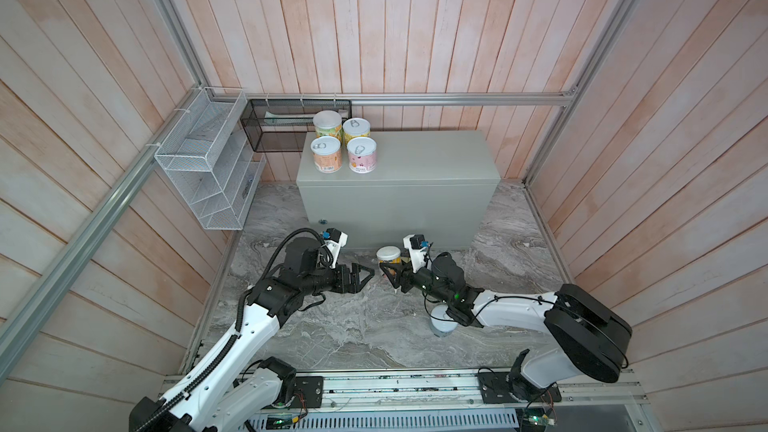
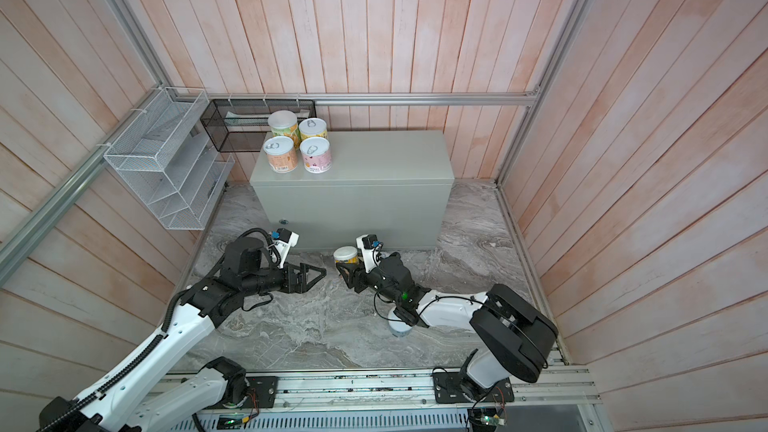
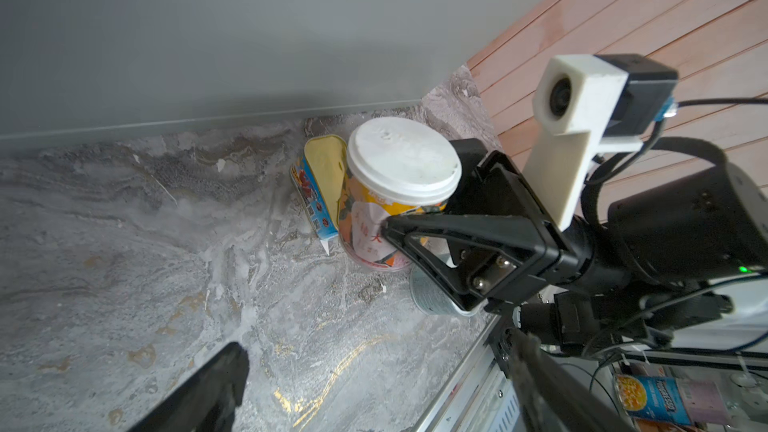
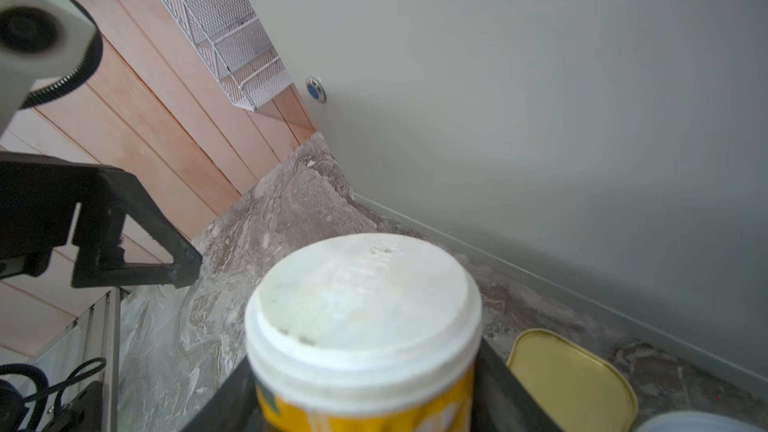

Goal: Place and organize the canned foods onto the counter
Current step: 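Open the left gripper and draw it back while the right gripper lifts the yellow can, then carry the yellow can up onto the gray cabinet top with the right gripper, then lower the yellow can beside the pink can and open the right gripper, then withdraw the right gripper down toward the floor cans, then reach the left gripper over the white-lidded can on the floor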

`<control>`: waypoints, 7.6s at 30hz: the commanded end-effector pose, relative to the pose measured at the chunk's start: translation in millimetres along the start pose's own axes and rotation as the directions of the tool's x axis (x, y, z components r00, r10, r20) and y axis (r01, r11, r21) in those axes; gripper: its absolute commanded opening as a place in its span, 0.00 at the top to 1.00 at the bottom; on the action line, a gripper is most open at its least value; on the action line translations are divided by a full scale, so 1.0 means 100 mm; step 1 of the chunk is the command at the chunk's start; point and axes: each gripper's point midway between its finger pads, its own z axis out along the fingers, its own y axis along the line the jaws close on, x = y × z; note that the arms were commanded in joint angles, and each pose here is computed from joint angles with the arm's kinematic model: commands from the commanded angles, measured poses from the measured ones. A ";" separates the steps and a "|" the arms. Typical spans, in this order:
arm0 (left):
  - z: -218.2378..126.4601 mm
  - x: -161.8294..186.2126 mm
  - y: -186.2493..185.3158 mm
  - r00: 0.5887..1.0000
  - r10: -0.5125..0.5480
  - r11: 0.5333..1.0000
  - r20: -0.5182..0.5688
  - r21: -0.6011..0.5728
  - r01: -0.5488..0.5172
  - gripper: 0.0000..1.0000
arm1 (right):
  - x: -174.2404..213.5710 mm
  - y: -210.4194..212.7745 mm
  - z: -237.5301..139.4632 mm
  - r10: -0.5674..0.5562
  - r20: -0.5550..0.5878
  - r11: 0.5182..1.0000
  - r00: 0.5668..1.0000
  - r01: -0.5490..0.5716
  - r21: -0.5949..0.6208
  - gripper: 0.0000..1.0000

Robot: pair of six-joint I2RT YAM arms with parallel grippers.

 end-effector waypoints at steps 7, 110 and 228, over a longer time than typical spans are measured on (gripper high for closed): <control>-0.03 -0.37 0.04 0.987 0.070 0.996 0.144 -0.062 -0.061 0.00 | -0.67 0.13 -0.42 -0.001 0.169 1.000 0.986 -0.002 0.020 0.43; 0.42 0.26 0.72 0.896 0.272 0.959 0.350 -0.178 -0.222 0.00 | -3.70 -0.73 1.22 -0.293 0.350 0.949 0.890 0.226 0.219 0.40; 0.65 0.52 -0.60 0.971 0.238 0.960 0.010 -0.154 -0.234 0.00 | -0.23 -1.31 -1.91 0.009 0.314 0.842 0.949 -0.177 0.510 0.02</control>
